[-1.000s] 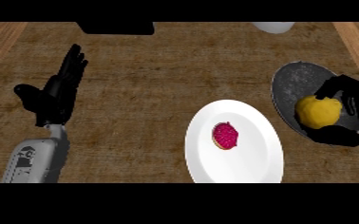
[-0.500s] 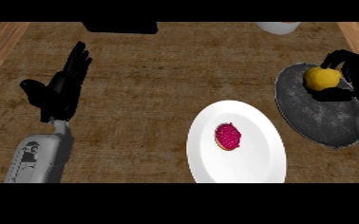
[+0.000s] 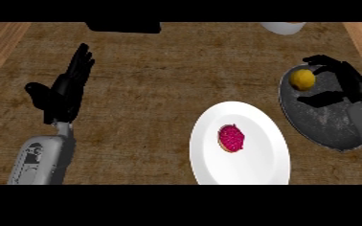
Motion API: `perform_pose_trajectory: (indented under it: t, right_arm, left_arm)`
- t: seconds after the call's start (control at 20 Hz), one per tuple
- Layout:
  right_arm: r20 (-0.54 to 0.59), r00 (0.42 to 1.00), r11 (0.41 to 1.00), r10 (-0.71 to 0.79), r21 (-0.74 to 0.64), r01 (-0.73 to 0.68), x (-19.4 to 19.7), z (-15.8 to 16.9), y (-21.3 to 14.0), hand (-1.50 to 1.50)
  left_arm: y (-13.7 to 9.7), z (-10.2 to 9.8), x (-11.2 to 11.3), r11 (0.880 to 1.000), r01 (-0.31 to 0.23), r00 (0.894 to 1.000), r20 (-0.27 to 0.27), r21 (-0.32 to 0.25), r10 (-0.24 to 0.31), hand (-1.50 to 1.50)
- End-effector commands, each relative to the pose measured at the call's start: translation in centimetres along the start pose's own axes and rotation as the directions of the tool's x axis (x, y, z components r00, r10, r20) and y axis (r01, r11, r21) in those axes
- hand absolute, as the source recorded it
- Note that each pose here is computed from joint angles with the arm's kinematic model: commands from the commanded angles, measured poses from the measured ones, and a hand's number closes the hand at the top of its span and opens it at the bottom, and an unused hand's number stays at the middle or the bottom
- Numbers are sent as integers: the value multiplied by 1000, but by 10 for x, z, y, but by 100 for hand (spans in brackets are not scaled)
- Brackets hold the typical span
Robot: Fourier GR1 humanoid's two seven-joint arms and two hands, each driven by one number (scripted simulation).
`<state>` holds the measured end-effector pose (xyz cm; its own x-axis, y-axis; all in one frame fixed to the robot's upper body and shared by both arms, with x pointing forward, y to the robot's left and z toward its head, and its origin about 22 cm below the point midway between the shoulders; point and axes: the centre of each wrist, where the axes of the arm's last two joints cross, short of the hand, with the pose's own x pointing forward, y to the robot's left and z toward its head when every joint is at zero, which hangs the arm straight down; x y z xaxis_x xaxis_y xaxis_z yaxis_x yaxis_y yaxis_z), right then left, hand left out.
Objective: Pick the lemon from the plate and place it in the pan
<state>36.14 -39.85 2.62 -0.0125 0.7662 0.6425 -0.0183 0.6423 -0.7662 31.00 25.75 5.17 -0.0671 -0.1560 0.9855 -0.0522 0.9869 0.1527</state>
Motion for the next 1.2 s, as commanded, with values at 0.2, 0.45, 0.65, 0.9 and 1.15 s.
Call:
perform_pose_trajectory:
  t: [0.2, 0.45, 0.65, 0.9, 1.15]
  right_arm:
    - [95, 985, 988, -147, -27, 151, -21, 1, -2, -150]
    - [194, 931, 929, -310, -145, 339, -46, 24, -21, -150]
    - [185, 873, 877, -452, -84, 472, -64, 44, -50, -150]
    - [215, 801, 826, -558, 51, 562, -103, 106, -91, -150]
    - [256, 771, 806, -583, 60, 589, -114, 137, -116, -150]
  left_arm:
    - [0, 2, 3, 1000, 12, 1000, 0, 8, -12, 0]
    - [-1, 14, -11, 1000, -4, 1000, -1, 30, 4, 0]
    - [8, 5, 8, 999, 8, 1000, -21, 39, -7, 0]
    - [27, 16, -3, 998, 4, 1000, -32, 58, -2, 0]
    - [35, 18, -1, 998, 20, 999, -28, 62, -18, 0]
